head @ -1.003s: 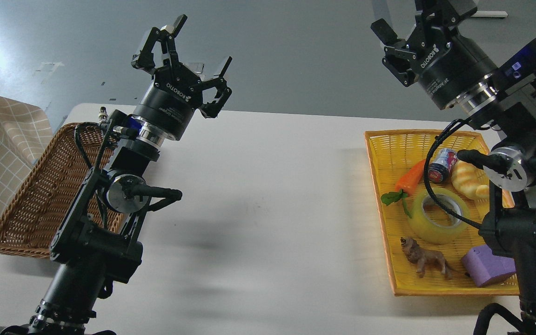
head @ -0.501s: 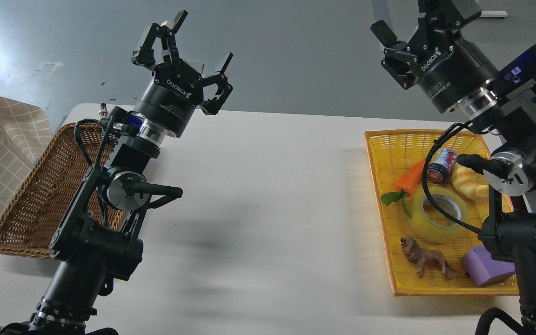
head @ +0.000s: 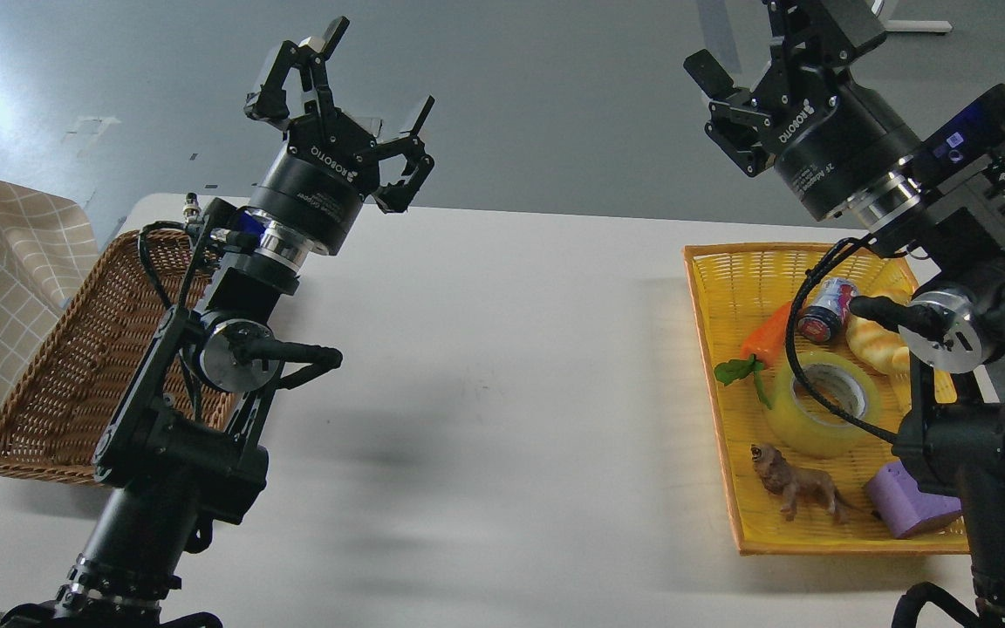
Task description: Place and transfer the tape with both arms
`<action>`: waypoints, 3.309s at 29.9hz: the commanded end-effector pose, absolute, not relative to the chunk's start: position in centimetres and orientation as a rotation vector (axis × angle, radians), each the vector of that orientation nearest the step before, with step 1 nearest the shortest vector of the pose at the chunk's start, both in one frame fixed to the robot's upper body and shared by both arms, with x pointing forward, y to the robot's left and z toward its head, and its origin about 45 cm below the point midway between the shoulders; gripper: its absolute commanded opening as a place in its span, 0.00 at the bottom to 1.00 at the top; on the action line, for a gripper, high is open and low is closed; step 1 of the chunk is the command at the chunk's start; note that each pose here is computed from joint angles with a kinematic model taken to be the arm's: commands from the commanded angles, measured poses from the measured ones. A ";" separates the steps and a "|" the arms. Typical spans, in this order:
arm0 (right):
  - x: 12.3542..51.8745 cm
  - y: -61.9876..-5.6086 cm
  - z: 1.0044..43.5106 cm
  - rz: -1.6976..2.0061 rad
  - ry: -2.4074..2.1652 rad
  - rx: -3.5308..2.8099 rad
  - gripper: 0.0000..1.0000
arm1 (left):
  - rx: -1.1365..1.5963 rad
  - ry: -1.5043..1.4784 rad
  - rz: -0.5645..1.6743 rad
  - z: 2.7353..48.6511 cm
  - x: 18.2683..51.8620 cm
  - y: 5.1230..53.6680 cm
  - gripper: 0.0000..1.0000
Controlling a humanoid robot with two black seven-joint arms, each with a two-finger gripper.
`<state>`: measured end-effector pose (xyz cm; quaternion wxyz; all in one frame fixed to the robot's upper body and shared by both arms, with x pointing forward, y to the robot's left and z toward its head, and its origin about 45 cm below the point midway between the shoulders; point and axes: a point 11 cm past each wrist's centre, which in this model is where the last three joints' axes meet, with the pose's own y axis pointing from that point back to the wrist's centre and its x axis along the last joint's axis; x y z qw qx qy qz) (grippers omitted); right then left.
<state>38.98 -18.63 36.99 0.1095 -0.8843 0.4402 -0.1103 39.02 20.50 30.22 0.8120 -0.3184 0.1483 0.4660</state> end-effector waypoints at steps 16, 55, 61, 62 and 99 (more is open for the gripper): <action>38.7 -17.6 36.6 -0.323 1.260 -2.633 1.00 | -0.680 0.318 1.000 30.2 38.9 20.6 0.98; 38.3 -23.2 35.9 -0.582 1.430 -2.801 1.00 | -0.683 0.321 1.003 30.0 38.9 20.7 0.98; 38.7 -25.8 32.5 -1.177 1.676 -3.021 1.00 | -0.681 0.324 1.006 29.9 38.8 20.8 0.98; 38.7 -25.9 32.4 -1.193 1.684 -3.025 1.00 | -0.681 0.324 1.006 29.9 38.8 20.8 0.98; 33.9 -39.2 31.6 -1.474 1.893 -3.196 1.00 | -0.682 0.337 1.041 29.0 38.6 21.8 0.98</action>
